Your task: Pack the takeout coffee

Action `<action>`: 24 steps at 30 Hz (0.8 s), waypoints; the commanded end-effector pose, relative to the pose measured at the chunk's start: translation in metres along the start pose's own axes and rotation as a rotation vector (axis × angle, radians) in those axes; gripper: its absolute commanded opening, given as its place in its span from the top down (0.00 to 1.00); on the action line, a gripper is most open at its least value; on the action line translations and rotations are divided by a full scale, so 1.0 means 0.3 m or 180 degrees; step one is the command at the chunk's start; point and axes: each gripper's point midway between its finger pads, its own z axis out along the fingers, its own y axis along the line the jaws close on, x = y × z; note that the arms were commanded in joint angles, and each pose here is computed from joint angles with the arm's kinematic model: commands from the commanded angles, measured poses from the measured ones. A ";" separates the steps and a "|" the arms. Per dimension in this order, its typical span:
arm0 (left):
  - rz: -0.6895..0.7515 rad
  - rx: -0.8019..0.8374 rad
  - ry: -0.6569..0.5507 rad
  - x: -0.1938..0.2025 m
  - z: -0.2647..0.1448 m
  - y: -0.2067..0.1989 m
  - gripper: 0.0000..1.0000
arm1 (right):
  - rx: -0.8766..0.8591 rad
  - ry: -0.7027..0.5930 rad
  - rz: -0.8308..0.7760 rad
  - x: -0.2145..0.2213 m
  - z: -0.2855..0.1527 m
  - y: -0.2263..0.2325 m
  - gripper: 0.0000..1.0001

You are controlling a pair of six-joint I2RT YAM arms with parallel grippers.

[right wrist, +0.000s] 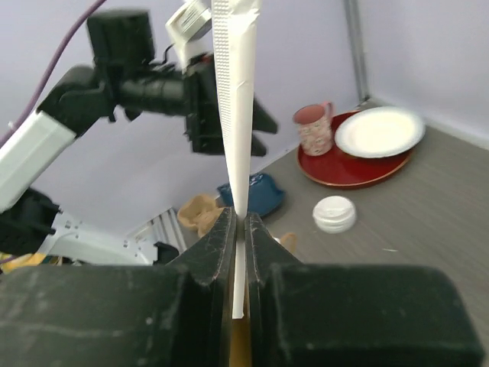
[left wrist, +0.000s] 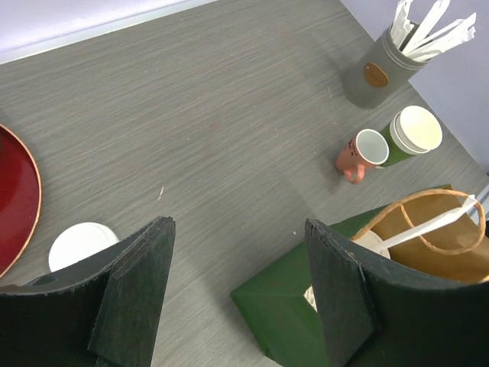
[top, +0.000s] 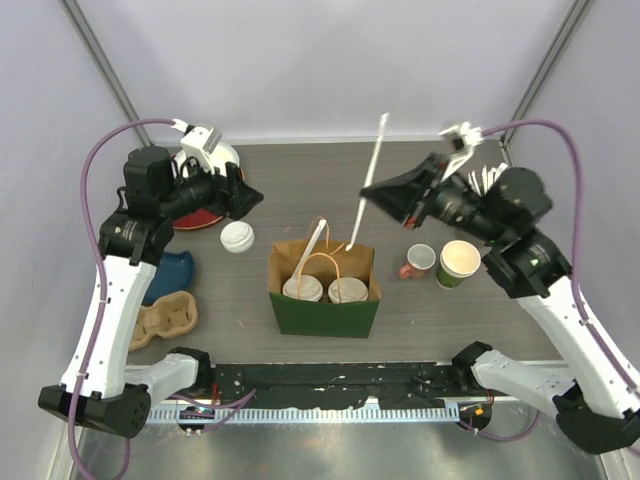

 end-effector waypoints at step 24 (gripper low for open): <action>0.0101 0.0149 0.0021 -0.015 0.009 -0.012 0.27 | 0.0554 0.0041 -0.0213 0.401 0.026 -0.060 0.99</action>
